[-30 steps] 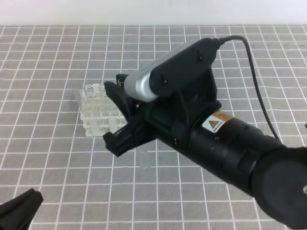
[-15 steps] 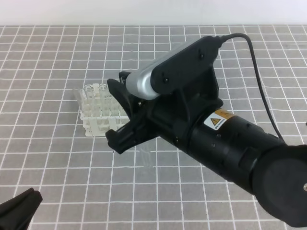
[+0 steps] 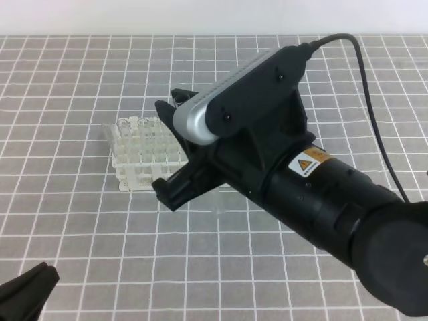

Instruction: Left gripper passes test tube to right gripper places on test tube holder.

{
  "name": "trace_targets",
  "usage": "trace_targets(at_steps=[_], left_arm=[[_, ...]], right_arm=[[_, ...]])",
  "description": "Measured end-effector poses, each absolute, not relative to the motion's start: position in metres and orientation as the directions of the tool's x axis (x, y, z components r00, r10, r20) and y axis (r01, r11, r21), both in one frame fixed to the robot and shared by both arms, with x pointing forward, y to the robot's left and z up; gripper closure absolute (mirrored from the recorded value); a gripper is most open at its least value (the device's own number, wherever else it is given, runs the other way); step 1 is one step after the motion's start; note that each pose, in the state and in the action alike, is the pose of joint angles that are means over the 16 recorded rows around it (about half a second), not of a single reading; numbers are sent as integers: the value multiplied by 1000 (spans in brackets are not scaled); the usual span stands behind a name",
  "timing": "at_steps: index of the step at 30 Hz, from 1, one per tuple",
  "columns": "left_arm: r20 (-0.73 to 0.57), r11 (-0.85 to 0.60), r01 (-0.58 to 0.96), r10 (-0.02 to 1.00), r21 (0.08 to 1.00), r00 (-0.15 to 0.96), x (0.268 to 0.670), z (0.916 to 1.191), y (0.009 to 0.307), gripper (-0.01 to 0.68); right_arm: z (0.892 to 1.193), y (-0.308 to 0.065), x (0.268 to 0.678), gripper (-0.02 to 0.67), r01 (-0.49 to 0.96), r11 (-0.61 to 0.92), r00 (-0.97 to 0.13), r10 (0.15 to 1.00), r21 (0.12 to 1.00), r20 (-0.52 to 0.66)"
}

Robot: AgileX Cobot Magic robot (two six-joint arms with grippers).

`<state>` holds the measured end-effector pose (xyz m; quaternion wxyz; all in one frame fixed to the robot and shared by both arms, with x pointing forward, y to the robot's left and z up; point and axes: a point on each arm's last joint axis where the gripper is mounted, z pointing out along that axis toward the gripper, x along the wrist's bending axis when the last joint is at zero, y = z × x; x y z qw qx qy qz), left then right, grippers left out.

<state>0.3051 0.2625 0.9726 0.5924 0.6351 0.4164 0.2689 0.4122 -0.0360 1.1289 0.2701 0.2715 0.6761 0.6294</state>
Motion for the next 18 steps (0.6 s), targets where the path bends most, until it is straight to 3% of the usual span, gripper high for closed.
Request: trace_targets(at_steps=[12, 18], left_arm=[[-154, 51, 209, 846, 976, 510, 305, 973, 262, 656], [-152, 49, 209, 848, 977, 508, 305, 973, 263, 656]], right_arm=[[1116, -74, 462, 563, 1, -21, -626, 780, 1000, 17], [1100, -95, 489, 563, -20, -95, -630, 775, 995, 61]])
